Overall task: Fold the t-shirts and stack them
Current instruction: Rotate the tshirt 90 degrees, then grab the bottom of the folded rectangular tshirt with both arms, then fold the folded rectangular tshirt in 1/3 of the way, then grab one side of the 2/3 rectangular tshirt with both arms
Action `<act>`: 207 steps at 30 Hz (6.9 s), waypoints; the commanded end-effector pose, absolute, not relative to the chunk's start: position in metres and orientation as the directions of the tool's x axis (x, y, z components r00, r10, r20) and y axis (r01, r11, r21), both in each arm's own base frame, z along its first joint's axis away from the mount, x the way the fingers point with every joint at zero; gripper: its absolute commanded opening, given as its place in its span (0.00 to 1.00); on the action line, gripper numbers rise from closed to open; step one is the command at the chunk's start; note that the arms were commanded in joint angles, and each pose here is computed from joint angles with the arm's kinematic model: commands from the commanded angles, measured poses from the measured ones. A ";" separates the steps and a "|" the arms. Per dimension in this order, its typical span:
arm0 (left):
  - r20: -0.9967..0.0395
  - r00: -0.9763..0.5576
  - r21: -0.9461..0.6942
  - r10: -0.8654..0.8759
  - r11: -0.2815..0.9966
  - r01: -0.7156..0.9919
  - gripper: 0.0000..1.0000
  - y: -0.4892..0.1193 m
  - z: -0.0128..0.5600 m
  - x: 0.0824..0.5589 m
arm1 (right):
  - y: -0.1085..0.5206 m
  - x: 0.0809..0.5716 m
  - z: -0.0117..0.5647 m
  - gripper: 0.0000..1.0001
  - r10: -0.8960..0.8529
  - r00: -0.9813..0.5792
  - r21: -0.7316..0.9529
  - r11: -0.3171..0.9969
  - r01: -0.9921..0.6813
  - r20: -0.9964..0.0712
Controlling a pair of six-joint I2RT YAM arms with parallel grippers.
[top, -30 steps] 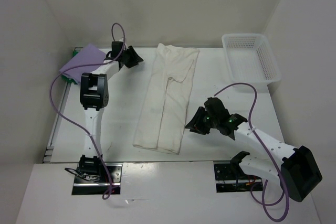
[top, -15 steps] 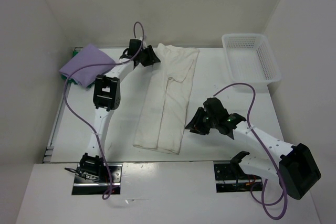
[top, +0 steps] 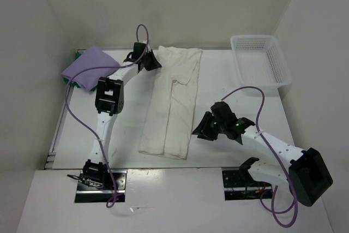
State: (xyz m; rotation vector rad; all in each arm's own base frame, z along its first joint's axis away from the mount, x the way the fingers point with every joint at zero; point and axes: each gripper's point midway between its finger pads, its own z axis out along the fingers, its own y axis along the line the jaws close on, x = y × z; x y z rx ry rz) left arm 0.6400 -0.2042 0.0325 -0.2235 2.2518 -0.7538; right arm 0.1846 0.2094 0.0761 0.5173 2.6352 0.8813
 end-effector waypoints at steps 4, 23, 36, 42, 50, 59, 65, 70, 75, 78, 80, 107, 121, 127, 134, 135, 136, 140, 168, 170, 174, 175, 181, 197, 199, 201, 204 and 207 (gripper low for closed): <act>-0.643 -0.615 -0.548 -0.457 0.835 -0.048 0.49 -0.126 0.070 0.644 | 0.211 0.186 0.072 0.45 0.414 -0.892 0.609 0.759 0.229 -0.181; -0.340 -0.818 -0.489 -0.464 0.830 -0.267 0.43 -0.099 0.090 0.285 | 0.228 0.136 0.047 0.46 0.397 -0.915 0.593 0.753 0.283 -0.067; -0.049 -0.878 -0.539 -0.476 0.753 -0.378 0.60 -0.150 0.052 0.177 | 0.259 0.105 0.038 0.49 0.318 -0.948 0.607 0.751 0.258 0.010; -0.049 -0.872 -0.521 -0.487 0.757 -0.394 0.53 -0.150 0.033 0.171 | 0.268 0.120 0.043 0.49 0.348 -0.937 0.638 0.729 0.249 -0.031; -0.022 -0.880 -0.512 -0.475 0.761 -0.398 0.39 -0.154 0.021 0.154 | 0.270 0.124 0.032 0.42 0.354 -0.935 0.630 0.734 0.253 -0.037; -0.015 -0.886 -0.504 -0.464 0.768 -0.394 0.12 -0.156 0.022 0.144 | 0.274 0.130 0.020 0.18 0.339 -0.940 0.591 0.767 0.250 -0.042; 0.037 -0.924 -0.533 -0.381 0.774 -0.340 0.00 -0.168 0.041 0.121 | 0.265 0.095 0.041 0.03 0.323 -0.946 0.601 0.752 0.270 0.022; 0.017 -0.948 -0.571 -0.319 0.775 -0.271 0.00 -0.173 0.077 0.117 | 0.242 0.062 0.064 0.03 0.311 -0.947 0.629 0.720 0.293 0.084; -0.057 -0.952 -0.640 -0.301 0.743 -0.196 0.00 -0.193 0.123 0.151 | 0.239 0.102 0.095 0.03 0.343 -0.939 0.658 0.711 0.249 -0.015; -0.144 -0.938 -0.647 -0.316 0.747 -0.153 0.00 -0.199 0.143 0.194 | 0.234 0.151 0.109 0.03 0.349 -0.929 0.644 0.740 0.192 -0.125; -0.224 -0.915 -0.669 -0.336 0.735 -0.107 0.00 -0.204 0.164 0.229 | 0.220 0.192 0.119 0.03 0.380 -0.902 0.637 0.751 0.171 -0.206; -0.451 -0.776 -0.516 -0.441 0.838 -0.177 0.10 -0.187 0.106 0.453 | 0.195 0.429 0.070 0.03 0.448 -0.826 0.558 0.804 0.206 -0.341; -0.494 -0.742 -0.584 -0.453 0.805 -0.103 0.59 -0.187 0.122 0.481 | 0.189 0.454 0.069 0.26 0.471 -0.802 0.534 0.813 0.233 -0.368; -0.452 -0.747 -0.700 -0.488 0.713 -0.042 0.52 -0.199 0.157 0.423 | 0.183 0.454 0.136 0.42 0.476 -0.742 0.560 0.812 0.165 -0.472; -0.307 -0.872 -0.748 -0.382 0.664 -0.027 0.44 -0.251 0.121 0.344 | 0.250 0.415 0.106 0.12 0.353 -0.840 0.578 0.814 0.058 -0.412; -0.283 -0.879 -0.743 -0.385 0.667 -0.053 0.44 -0.249 0.112 0.338 | 0.262 0.418 0.109 0.10 0.338 -0.844 0.587 0.808 0.035 -0.415; -0.263 -0.888 -0.740 -0.377 0.670 -0.065 0.44 -0.249 0.103 0.334 | 0.275 0.416 0.104 0.10 0.315 -0.856 0.585 0.811 0.018 -0.411; -0.244 -0.904 -0.684 -0.352 0.723 -0.098 0.44 -0.240 0.067 0.329 | 0.291 0.433 0.076 0.10 0.284 -0.889 0.606 0.795 0.010 -0.359; -0.302 -0.856 -0.604 -0.419 0.779 -0.168 0.60 -0.196 0.054 0.338 | 0.225 0.373 0.107 0.33 0.469 -0.826 0.680 0.717 0.151 -0.311; -0.287 -0.863 -0.594 -0.416 0.784 -0.181 0.60 -0.196 0.043 0.339 | 0.212 0.350 0.098 0.35 0.498 -0.813 0.666 0.720 0.194 -0.302; -0.265 -0.867 -0.587 -0.423 0.784 -0.203 0.60 -0.197 0.031 0.341 | 0.195 0.333 0.079 0.46 0.521 -0.804 0.628 0.735 0.254 -0.285; -0.261 -0.868 -0.585 -0.422 0.784 -0.205 0.60 -0.197 0.027 0.342 | 0.191 0.334 0.077 0.48 0.530 -0.799 0.628 0.733 0.262 -0.285; -0.245 -0.865 -0.588 -0.439 0.776 -0.228 0.56 -0.199 0.018 0.345 | 0.184 0.333 0.054 0.52 0.524 -0.811 0.602 0.744 0.288 -0.259; -0.239 -0.867 -0.585 -0.436 0.778 -0.230 0.11 -0.200 0.010 0.346 | 0.177 0.332 0.009 0.30 0.534 -0.822 0.550 0.755 0.358 -0.197; -0.239 -0.872 -0.578 -0.427 0.784 -0.226 0.04 -0.199 0.009 0.344 | 0.179 0.330 0.010 0.14 0.528 -0.829 0.559 0.750 0.353 -0.185; -0.252 -0.871 -0.581 -0.421 0.786 -0.212 0.00 -0.198 0.016 0.343 | 0.179 0.328 0.013 0.07 0.528 -0.829 0.558 0.750 0.354 -0.184; -0.230 -0.895 -0.576 -0.381 0.795 -0.191 0.00 -0.197 0.024 0.326 | 0.173 0.313 0.023 0.01 0.545 -0.821 0.551 0.744 0.379 -0.172; -0.122 -0.937 -0.595 -0.326 0.780 -0.194 0.00 -0.197 0.031 0.280 | 0.172 0.281 0.030 0.00 0.549 -0.825 0.539 0.740 0.403 -0.136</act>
